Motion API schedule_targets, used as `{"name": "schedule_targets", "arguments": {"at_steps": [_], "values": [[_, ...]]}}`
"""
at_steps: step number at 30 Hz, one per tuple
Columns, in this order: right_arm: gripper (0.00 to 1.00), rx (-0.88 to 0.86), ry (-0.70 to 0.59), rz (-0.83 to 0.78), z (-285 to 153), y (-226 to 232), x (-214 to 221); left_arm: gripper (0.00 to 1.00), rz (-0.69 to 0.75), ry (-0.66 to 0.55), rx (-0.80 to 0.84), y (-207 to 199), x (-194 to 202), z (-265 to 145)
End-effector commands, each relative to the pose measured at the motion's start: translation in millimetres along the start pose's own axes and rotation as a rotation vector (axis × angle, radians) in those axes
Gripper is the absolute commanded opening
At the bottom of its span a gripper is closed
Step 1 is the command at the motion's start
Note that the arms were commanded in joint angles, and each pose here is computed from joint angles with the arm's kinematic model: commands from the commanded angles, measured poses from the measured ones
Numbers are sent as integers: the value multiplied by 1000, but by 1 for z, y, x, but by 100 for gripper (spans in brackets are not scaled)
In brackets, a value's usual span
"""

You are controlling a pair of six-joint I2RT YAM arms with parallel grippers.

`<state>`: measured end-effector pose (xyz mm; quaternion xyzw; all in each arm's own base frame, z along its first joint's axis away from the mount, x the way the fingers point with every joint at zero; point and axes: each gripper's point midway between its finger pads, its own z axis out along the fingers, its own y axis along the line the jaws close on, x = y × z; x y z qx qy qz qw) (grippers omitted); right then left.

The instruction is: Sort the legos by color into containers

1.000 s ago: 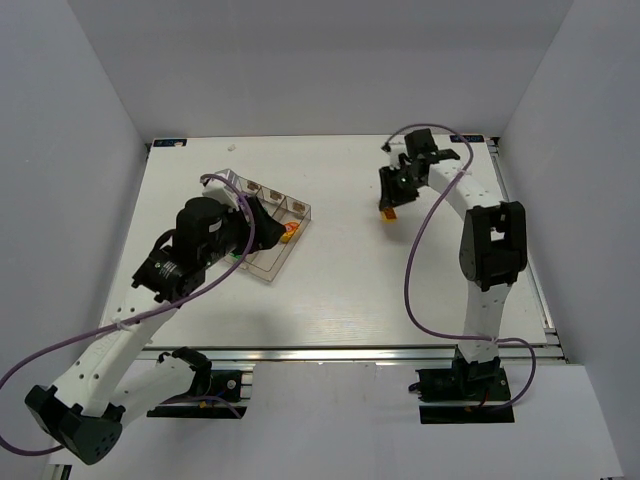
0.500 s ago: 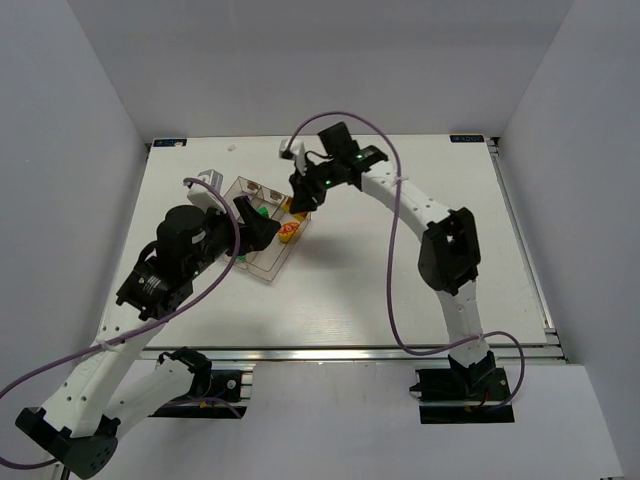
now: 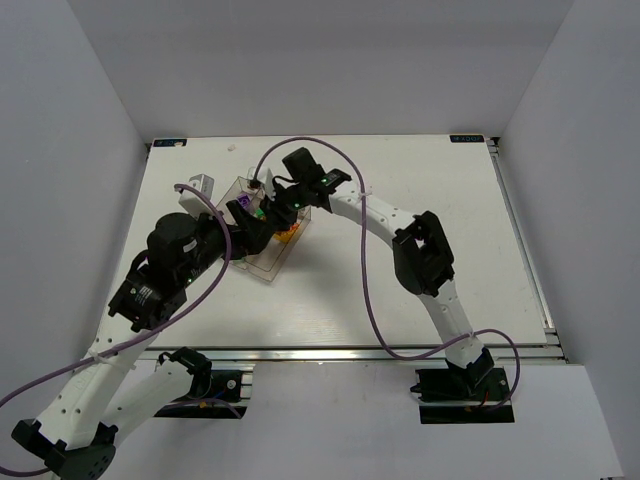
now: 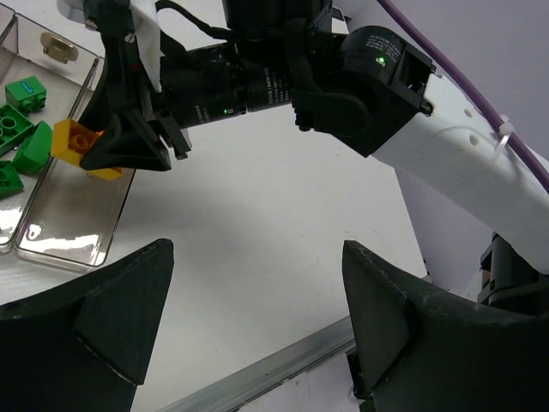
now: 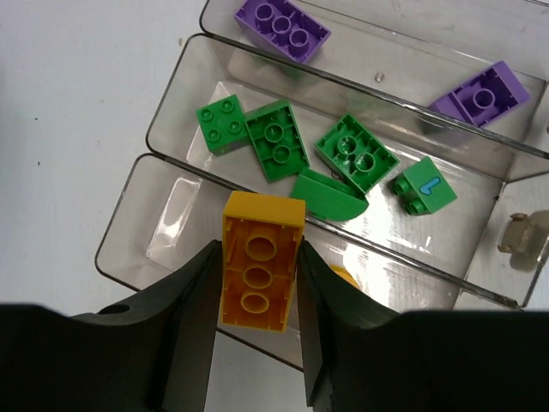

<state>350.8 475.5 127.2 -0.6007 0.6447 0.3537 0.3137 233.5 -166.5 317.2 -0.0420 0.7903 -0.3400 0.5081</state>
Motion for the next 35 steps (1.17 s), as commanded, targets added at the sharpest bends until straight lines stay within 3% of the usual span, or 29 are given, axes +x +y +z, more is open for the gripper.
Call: {"name": "schedule_targets", "arguments": {"at_steps": [1,2,3,4,8,12,17,21,24,25,27,28,35], "values": [[37,20,-33,-55,6,2,-16,89,-9,3,4,1,3,-2],[45,16,-25,-50,7,3,-13,89,-9,3,4,1,3,-2],[63,21,-20,-45,7,3,-12,89,-9,1,4,1,3,-2],[69,21,-8,-37,7,4,-9,89,-10,2,5,1,3,-1],[81,40,-29,-13,-8,2,-21,89,-12,-3,9,1,3,0],[89,131,-94,56,-59,-11,-56,89,-10,-10,24,-1,2,1],[89,263,-126,356,-138,-26,-58,90,-8,14,51,-1,13,9],[89,498,-57,484,-214,-41,-12,93,-9,59,86,-1,29,24],[89,630,6,500,-248,-36,7,97,1,94,105,0,39,35],[89,684,60,536,-257,-39,34,98,2,111,98,2,43,41],[89,732,43,517,-276,-30,36,98,13,121,118,-1,45,46],[89,737,76,545,-276,-25,62,98,19,127,117,-1,46,49],[90,834,-38,435,-311,5,72,98,40,159,131,-2,50,67]]}}
